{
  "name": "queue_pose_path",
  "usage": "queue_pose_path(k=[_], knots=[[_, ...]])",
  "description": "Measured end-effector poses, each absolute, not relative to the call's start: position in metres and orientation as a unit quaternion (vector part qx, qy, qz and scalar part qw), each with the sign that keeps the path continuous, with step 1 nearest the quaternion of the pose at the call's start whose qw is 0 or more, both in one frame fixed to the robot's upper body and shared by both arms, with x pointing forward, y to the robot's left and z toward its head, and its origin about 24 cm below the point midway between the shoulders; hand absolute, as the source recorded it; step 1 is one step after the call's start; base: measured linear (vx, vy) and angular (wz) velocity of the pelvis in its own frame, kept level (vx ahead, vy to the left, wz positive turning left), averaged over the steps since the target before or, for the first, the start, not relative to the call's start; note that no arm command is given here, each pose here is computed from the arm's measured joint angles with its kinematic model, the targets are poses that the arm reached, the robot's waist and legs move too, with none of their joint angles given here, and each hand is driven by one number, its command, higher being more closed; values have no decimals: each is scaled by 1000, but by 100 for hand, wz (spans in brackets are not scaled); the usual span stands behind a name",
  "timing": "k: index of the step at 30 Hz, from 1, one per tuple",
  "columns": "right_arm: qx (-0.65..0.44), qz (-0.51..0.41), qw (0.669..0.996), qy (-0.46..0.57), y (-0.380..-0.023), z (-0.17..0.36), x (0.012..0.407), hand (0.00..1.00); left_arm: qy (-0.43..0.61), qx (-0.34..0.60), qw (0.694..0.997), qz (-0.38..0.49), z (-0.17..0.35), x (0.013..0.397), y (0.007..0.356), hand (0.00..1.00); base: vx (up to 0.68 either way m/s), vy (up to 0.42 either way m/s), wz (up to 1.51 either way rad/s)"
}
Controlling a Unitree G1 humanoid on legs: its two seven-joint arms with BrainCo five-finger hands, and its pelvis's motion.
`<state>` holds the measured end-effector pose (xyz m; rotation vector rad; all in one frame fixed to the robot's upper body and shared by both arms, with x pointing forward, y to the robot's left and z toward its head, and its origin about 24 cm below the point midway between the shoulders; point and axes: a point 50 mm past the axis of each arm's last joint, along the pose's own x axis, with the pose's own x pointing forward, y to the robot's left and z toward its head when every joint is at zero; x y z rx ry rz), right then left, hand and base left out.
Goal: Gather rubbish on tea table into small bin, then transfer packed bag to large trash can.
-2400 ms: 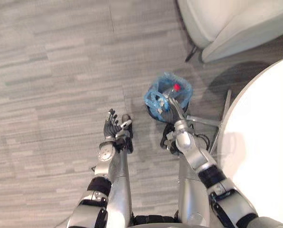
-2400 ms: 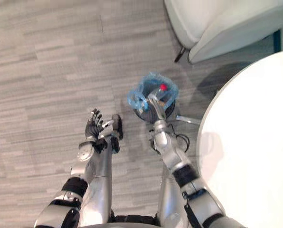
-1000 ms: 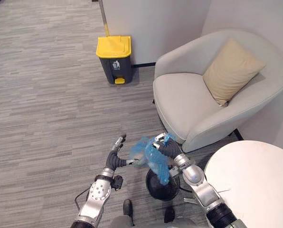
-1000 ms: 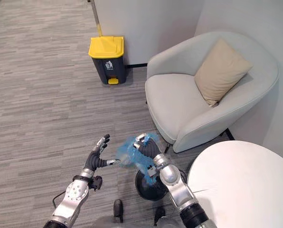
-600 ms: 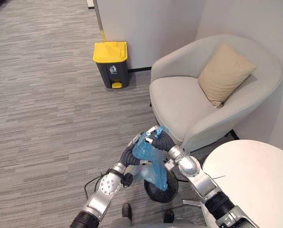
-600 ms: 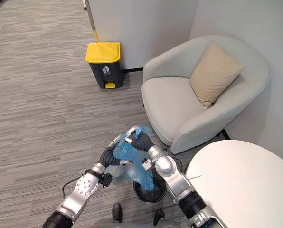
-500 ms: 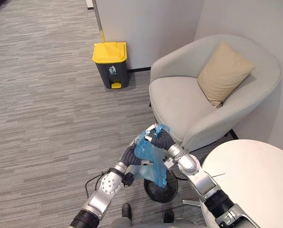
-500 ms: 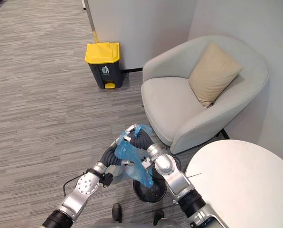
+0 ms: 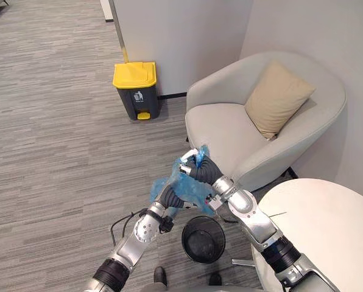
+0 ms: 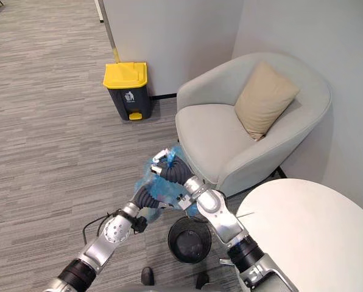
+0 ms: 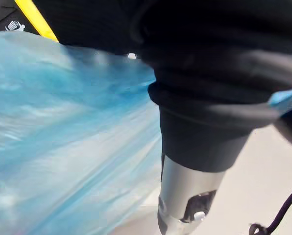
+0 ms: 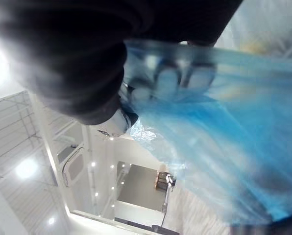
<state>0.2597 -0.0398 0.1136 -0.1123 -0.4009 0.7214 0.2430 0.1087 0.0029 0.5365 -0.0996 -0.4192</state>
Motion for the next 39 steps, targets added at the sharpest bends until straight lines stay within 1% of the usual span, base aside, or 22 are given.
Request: queue_pose_path(k=[3,12,13,17,27,38,39], knots=[[-51,369,903,-215,-32,125,259,100,-37,262,942,-206,-2,242,108,0,-2,3,-1],[-39,378,899,-218,-27,128,259,100,-3,258,941,-219,-18,238,99,0,0,0,0],[-35,384,897,-217,-24,128,257,100,-1,256,940,-224,-19,237,95,100,0,0,0],[-36,405,886,-222,-15,132,255,100,-2,254,940,-227,-19,239,90,100,0,0,0],[2,452,865,-217,6,137,245,100,-23,248,945,-210,-12,249,79,100,0,0,0],[-7,456,863,-218,9,136,243,100,-11,241,950,-200,-14,251,78,100,0,0,0],[-9,456,862,-220,9,136,243,0,-11,239,950,-198,-13,251,78,100,0,0,0]])
